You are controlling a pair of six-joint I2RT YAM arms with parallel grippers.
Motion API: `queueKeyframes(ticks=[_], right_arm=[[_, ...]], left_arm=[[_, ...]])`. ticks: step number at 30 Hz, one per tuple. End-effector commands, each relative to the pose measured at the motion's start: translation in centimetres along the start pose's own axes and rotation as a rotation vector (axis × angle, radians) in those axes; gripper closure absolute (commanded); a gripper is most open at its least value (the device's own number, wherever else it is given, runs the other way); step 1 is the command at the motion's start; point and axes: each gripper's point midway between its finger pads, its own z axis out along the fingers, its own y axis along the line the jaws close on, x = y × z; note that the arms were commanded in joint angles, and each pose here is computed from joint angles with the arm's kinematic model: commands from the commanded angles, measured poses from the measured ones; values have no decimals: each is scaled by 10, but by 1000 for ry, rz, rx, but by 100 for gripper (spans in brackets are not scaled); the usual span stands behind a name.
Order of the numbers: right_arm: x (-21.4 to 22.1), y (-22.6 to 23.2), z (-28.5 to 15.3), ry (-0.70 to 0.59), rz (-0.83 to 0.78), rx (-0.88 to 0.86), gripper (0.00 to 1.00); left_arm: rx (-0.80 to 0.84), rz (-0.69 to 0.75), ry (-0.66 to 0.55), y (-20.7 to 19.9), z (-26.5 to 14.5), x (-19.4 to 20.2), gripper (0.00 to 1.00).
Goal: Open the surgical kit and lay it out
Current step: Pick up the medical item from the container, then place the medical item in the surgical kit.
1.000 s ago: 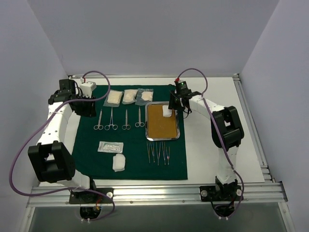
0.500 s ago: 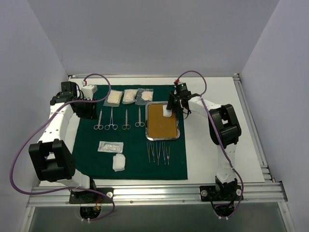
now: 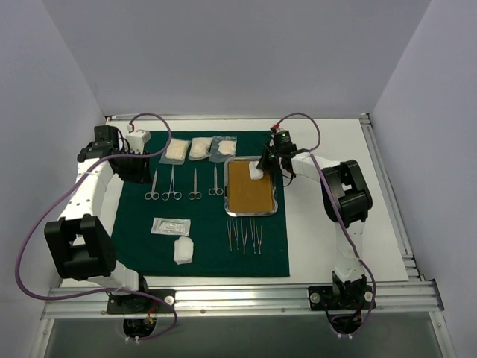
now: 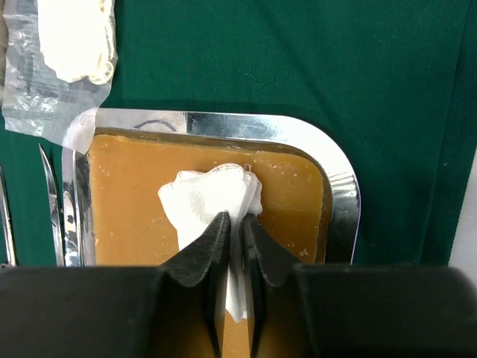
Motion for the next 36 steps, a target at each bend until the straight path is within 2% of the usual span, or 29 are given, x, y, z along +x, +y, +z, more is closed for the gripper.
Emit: queueKeyframes(ticks=[1,9,17,18,20,24,25,26,32,36], right_arm=[[-5,14,-14,-14,22,-48,99],[-38,54,-63,-169,56,-164,100],[-33,95,-108,-271,61,-221,100],[-11,117,-116,-252,74,-261,100],[7,143,-127,-294,102,-297,100],[93,188,-150,-270,222,-357,100],[135,194,-151,-215,200,-359,100],[145,199,-152,-232,219,-365,100],[239,215,-146,-103,245,-370,100],[260,201,-148,-115,258,-328,100]], left_arm=[[5,11,-69,-1,-11,-19,55],[-19,33,-96,-1,-23,-22,55],[-50,36,-106,5,-30,-20,55],[-49,34,-101,5,-31,-19,55],[-53,36,-100,6,-33,-17,55],[-65,29,-87,9,-33,-8,55],[-64,27,-85,9,-34,-6,55],[-64,28,-81,8,-36,-4,55],[-99,67,-74,9,-50,11,55],[-138,77,-66,12,-59,17,55]])
